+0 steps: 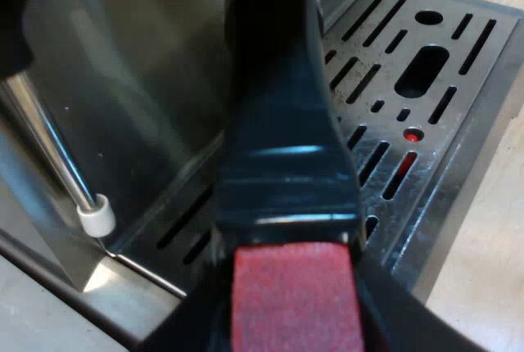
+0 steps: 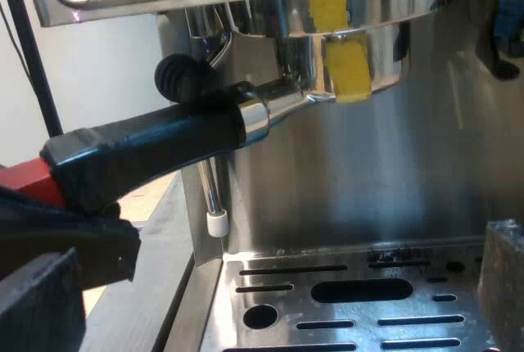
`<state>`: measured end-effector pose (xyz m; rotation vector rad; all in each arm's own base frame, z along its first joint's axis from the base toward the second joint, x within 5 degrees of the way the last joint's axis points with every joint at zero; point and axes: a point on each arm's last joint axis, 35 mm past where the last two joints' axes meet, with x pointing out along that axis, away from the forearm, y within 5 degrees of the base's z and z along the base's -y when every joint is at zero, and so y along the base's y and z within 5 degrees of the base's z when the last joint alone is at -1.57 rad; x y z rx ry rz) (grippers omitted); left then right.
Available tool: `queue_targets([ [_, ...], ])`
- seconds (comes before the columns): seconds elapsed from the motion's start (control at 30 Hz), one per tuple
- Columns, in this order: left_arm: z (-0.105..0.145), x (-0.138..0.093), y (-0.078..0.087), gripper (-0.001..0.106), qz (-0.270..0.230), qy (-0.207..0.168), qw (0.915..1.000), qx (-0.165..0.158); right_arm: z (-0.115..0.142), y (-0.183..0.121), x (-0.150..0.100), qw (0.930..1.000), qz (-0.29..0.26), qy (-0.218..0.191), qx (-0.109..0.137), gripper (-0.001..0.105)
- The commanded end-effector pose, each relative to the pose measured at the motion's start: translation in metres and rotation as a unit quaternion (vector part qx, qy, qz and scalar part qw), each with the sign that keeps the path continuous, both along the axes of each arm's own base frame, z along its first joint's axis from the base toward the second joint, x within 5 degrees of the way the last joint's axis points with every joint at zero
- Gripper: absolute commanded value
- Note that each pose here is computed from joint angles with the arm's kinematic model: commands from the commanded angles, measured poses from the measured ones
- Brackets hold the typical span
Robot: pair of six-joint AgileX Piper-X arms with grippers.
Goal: Put the handle in the coffee machine
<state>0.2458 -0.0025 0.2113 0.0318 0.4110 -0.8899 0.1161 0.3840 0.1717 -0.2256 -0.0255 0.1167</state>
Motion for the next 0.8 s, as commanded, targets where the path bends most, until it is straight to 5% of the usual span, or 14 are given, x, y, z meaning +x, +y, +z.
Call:
queue_targets([
  [0.03,0.030,0.008,-0.001,0.000,-0.034,-0.076,0.9964,-0.015,0.005,0.000,0.002,1.0000,-0.004,-0.003,0.006,0.105],
  [0.27,0.035,0.010,-0.001,0.000,-0.034,-0.075,0.9963,-0.022,0.001,0.000,0.002,0.9999,-0.004,0.002,-0.017,0.105],
  [0.4,0.036,0.011,-0.001,0.000,-0.036,-0.077,0.9961,-0.023,-0.007,0.000,0.002,0.9982,-0.004,0.011,-0.059,0.105],
  [0.8,0.051,0.017,0.000,0.000,-0.031,-0.067,0.9966,-0.037,-0.011,0.000,0.002,0.9966,0.002,0.016,-0.080,0.105],
])
